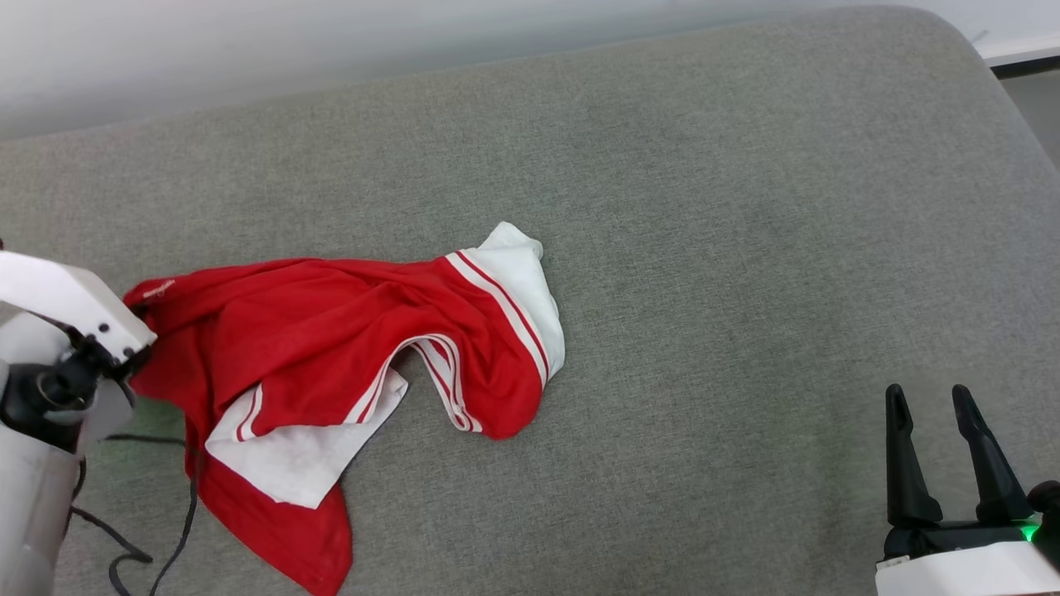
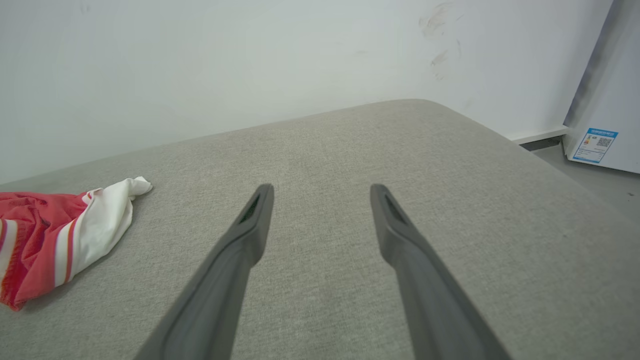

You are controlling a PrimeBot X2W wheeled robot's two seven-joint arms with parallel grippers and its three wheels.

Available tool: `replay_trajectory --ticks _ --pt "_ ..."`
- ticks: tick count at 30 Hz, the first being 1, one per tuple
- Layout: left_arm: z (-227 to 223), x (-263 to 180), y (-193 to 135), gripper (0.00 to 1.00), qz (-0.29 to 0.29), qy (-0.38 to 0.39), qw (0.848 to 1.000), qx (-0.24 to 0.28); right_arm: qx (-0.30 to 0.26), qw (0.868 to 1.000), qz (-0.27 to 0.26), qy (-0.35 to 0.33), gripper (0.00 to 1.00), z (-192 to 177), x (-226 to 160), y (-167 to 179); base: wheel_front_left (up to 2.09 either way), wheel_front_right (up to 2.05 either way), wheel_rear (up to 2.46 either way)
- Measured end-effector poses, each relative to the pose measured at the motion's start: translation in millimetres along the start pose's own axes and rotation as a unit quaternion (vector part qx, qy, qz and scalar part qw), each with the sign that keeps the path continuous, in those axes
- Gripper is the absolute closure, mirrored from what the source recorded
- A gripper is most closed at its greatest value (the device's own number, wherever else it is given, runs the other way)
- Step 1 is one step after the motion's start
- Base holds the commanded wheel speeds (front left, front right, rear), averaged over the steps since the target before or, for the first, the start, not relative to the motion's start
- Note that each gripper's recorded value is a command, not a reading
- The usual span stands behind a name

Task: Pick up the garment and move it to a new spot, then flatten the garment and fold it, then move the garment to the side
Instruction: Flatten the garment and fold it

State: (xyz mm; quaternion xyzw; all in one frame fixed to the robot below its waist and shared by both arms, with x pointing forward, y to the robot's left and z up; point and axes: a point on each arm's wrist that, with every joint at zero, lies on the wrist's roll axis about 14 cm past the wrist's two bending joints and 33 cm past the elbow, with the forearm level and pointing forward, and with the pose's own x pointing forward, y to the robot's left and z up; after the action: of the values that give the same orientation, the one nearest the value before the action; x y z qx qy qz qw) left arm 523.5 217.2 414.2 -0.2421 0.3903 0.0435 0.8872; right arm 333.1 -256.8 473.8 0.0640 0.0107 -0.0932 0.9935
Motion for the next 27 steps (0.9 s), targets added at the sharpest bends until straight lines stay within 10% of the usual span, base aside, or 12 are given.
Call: replay_trajectory --ticks 4,5,6,7,27 --pt "-20 7 12 1.00 0.020 0.022 1.000 0.003 -0.001 1.000 0.006 0.004 0.00 -2 2 3 0.00 0.00 0.00" --pt "-23 8 11 0.67 0.018 0.024 1.000 0.004 0.000 1.000 0.007 0.004 0.00 -3 3 4 0.00 0.00 0.00" --pt "-24 8 11 0.04 0.015 0.025 1.000 0.007 0.000 1.000 0.008 0.004 0.00 -3 3 4 0.00 0.00 0.00" --pt "-24 8 10 0.00 0.013 0.021 1.000 0.005 0.000 1.000 0.009 0.004 0.00 -3 4 4 0.00 0.00 0.00" --pt "-32 -74 -27 0.00 -0.089 0.029 0.975 0.203 0.021 0.997 0.068 -0.001 0.00 -1 -8 39 0.00 0.00 0.00"
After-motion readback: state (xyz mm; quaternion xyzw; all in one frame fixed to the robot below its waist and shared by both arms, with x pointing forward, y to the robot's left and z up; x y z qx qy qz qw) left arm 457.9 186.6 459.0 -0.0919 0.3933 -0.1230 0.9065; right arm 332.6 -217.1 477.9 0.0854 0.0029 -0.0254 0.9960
